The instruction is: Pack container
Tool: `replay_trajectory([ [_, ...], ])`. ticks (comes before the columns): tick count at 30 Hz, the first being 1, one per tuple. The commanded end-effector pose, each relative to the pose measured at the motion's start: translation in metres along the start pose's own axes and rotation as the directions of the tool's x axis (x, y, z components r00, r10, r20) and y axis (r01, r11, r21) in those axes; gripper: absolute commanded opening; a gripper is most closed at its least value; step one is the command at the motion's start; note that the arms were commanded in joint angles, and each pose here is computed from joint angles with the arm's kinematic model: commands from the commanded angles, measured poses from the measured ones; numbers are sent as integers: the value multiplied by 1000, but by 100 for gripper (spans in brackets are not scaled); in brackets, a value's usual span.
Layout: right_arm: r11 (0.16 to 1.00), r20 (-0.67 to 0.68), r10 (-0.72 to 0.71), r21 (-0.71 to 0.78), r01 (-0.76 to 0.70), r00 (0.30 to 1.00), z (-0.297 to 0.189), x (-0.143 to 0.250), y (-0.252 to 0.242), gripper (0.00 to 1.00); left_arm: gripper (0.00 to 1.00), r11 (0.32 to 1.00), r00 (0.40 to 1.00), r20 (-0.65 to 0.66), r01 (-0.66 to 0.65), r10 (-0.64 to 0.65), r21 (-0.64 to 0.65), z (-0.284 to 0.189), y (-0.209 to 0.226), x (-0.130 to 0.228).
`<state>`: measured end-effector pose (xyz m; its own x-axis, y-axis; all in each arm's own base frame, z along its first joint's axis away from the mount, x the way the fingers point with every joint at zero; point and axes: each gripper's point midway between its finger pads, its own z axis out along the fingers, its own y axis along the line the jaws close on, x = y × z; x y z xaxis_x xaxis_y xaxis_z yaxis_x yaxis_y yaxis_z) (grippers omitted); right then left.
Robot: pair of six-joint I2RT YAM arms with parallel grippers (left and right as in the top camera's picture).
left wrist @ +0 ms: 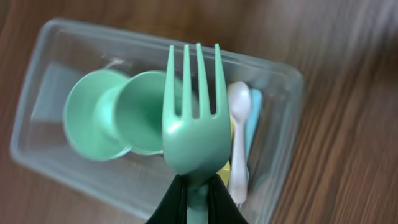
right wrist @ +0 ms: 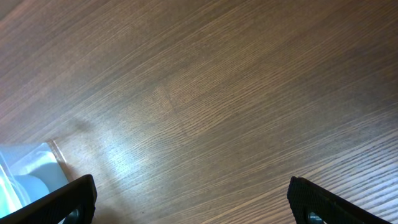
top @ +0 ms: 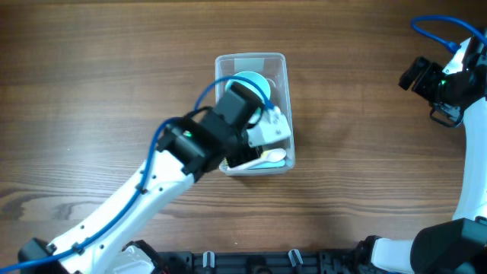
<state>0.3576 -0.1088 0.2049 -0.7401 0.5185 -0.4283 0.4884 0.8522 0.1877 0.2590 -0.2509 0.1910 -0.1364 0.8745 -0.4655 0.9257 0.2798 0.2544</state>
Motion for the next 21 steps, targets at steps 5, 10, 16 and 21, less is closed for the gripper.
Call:
replay_trajectory([
  [5,1000,-12,16,-1,-16,1000,5,1,0,100,13,979,974,-171,-118,147,164,70,-23,27],
  [10,1000,-12,16,-1,-16,1000,5,1,0,100,60,994,984,-176,-21,39,106,60,-17,24],
  [16,1000,-12,16,-1,-16,1000,5,1,0,100,100,965,981,4,191,-194,-179,-25,33,-3],
  [21,1000,-12,16,-1,-16,1000,5,1,0,100,100,414,587,381,793,-714,-446,-157,105,84],
])
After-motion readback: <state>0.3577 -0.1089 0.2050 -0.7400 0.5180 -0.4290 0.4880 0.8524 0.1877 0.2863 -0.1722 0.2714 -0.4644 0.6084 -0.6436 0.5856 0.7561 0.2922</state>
